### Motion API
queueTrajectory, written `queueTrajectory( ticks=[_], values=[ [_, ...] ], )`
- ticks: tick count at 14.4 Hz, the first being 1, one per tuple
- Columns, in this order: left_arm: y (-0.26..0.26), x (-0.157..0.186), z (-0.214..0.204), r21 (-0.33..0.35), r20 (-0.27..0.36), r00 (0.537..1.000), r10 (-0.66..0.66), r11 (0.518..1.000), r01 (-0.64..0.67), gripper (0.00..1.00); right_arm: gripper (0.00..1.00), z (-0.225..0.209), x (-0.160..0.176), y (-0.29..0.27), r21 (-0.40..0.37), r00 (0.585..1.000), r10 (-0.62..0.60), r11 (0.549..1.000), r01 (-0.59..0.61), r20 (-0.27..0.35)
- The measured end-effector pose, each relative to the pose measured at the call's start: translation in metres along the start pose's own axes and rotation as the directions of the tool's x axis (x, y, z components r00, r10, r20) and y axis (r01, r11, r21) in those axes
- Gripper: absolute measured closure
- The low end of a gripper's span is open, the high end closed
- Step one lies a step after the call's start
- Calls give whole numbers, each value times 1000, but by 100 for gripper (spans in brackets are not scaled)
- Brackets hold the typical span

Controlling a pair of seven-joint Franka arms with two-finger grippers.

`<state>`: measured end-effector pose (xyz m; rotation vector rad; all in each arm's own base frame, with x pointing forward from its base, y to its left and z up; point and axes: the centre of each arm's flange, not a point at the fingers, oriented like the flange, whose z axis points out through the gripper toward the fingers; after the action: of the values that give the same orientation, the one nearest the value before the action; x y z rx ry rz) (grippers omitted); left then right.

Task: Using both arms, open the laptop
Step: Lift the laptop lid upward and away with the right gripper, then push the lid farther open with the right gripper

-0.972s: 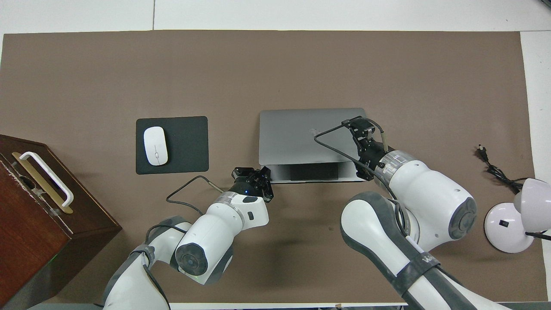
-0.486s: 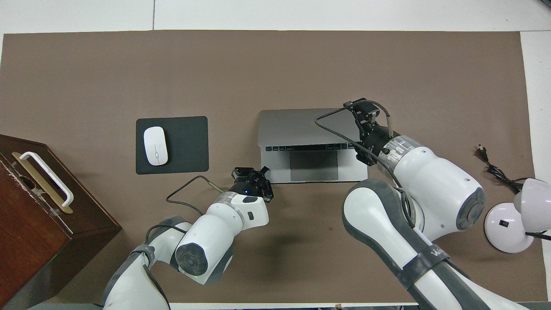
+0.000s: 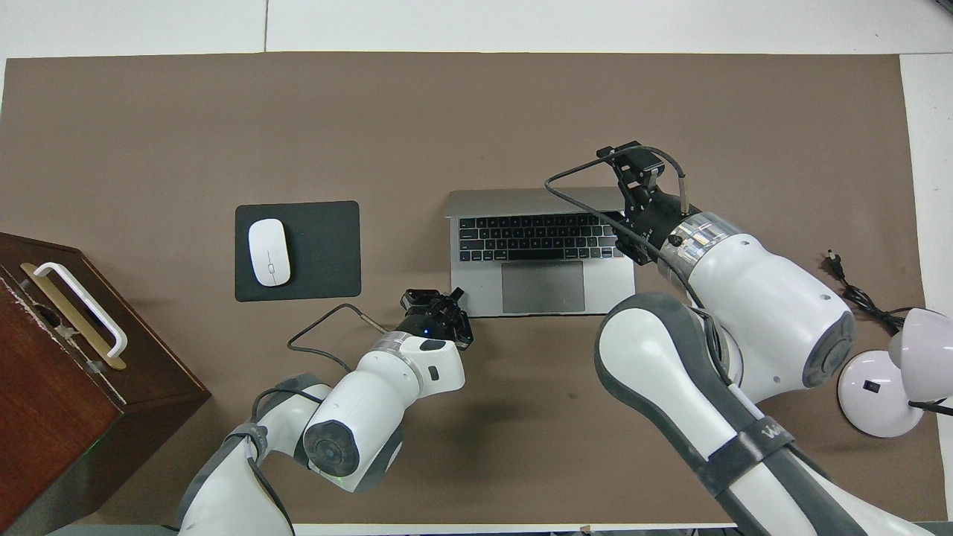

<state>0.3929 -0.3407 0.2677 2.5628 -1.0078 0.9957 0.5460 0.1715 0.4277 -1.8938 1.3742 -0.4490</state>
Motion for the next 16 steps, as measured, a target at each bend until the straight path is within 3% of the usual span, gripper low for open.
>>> queueTrajectory(
  ticks=[7,16],
  values=[
    [0,0,0,0,0,1000,0,1000,0,99,0,0,11,-35,71,999,42,997,-42,-6],
    [0,0,0,0,0,1000,0,1000,0,99,0,31,52,-47,78,995,76,994,-71,-64]
  ],
)
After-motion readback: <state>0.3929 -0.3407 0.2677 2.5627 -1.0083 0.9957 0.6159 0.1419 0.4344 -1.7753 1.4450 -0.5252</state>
